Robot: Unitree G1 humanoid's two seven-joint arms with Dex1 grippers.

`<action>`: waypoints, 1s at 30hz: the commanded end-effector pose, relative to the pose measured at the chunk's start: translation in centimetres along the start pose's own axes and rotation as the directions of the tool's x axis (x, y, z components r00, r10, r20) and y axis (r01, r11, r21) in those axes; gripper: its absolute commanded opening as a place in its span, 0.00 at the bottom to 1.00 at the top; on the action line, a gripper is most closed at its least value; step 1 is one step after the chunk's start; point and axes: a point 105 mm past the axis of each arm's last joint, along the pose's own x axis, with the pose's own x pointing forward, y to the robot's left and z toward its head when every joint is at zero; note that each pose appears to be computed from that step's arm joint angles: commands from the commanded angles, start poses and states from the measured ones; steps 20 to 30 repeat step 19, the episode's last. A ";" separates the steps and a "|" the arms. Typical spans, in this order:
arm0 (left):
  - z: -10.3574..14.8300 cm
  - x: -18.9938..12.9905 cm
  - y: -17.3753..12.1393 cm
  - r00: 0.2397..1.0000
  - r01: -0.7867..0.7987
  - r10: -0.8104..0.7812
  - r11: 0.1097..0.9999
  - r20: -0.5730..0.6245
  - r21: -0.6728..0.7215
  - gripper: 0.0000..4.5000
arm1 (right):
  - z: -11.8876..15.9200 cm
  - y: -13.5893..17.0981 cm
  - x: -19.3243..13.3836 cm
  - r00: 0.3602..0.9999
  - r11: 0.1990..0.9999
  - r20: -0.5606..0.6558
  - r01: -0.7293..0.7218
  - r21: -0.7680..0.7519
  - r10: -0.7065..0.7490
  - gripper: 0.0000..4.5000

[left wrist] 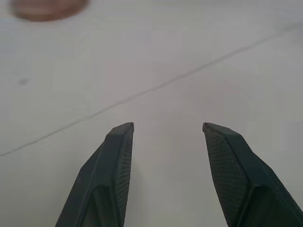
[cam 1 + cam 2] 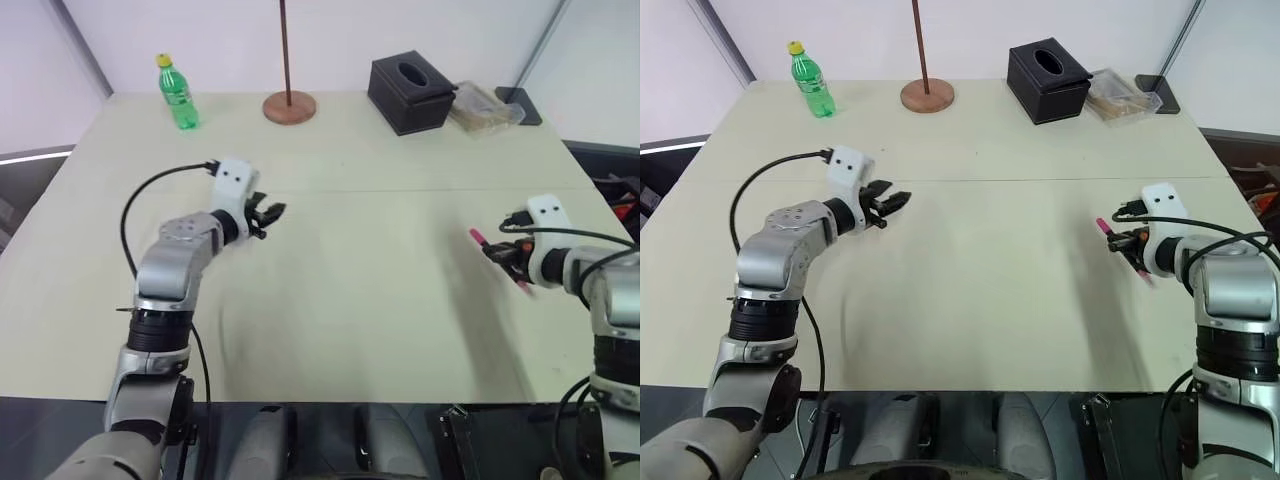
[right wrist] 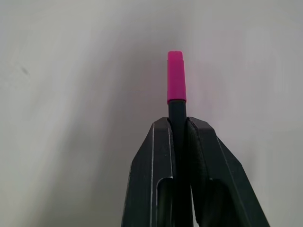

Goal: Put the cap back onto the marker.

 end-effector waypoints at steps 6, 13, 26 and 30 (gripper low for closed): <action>-0.3 -1.4 1.3 0.997 -0.076 0.077 0.997 0.028 -0.028 0.55 | 1.9 -1.0 -0.5 0.992 0.997 0.108 0.071 -0.004 -0.070 0.89; -1.2 -2.5 0.0 0.989 0.102 -0.095 0.993 0.109 -0.064 0.55 | 4.4 -0.9 -1.9 0.977 0.995 0.207 0.063 -0.072 -0.047 0.99; -1.7 -5.4 -0.8 0.949 0.278 -0.269 0.960 0.164 -0.033 0.55 | 4.1 -1.8 -4.0 0.964 0.996 0.266 0.024 -0.088 0.001 0.99; -1.7 -5.4 -0.8 0.949 0.278 -0.269 0.960 0.164 -0.033 0.55 | 4.1 -1.8 -4.0 0.964 0.996 0.266 0.024 -0.088 0.001 0.99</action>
